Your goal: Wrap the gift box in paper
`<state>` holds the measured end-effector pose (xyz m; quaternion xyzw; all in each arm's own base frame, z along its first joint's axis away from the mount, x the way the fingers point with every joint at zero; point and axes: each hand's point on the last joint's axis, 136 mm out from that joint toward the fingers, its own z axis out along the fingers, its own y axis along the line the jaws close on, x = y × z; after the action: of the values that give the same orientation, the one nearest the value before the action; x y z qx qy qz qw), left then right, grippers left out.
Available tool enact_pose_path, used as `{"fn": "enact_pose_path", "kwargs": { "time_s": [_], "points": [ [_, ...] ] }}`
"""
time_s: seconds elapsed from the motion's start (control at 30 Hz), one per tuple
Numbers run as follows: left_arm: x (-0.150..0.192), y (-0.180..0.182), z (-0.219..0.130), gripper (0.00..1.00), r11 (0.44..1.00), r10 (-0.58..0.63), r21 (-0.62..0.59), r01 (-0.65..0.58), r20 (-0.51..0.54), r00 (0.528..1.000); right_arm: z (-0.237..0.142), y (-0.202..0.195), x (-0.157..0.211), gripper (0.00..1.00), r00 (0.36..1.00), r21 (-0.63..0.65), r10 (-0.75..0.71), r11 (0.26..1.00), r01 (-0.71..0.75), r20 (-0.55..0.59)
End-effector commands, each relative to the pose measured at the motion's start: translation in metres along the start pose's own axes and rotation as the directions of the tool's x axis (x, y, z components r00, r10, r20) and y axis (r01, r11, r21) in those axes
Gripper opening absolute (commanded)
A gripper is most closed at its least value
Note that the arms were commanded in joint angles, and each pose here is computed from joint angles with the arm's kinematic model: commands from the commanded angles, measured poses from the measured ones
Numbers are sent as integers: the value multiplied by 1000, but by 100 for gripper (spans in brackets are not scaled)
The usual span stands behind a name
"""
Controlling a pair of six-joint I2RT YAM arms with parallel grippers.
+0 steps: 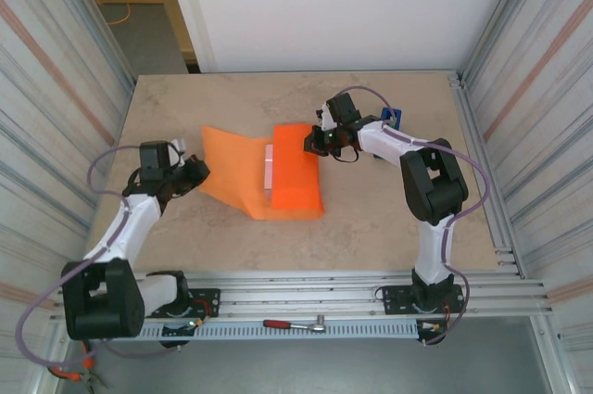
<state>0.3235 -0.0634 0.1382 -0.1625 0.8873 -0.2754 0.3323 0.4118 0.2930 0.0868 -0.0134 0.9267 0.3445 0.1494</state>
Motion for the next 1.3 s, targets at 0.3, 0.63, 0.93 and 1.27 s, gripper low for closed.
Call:
{"fn": "enact_pose_path", "kwargs": {
  "time_s": [0.3,0.63,0.93,1.27],
  "points": [
    [36,-112,-8,0,943,194,273,-192,20,981,15,-36,31,0,994,101,65,993,-56,-84],
    [77,-179,38,0,927,190,348,-141,-109,976,19,-37,34,0,993,105,71,993,-61,-92],
    [111,-210,78,0,926,207,356,-127,-198,958,21,-38,35,0,993,110,73,992,-63,-94],
    [122,-223,103,0,928,220,347,-134,-219,951,24,-38,37,0,992,112,76,992,-65,-101]
  ]
}}
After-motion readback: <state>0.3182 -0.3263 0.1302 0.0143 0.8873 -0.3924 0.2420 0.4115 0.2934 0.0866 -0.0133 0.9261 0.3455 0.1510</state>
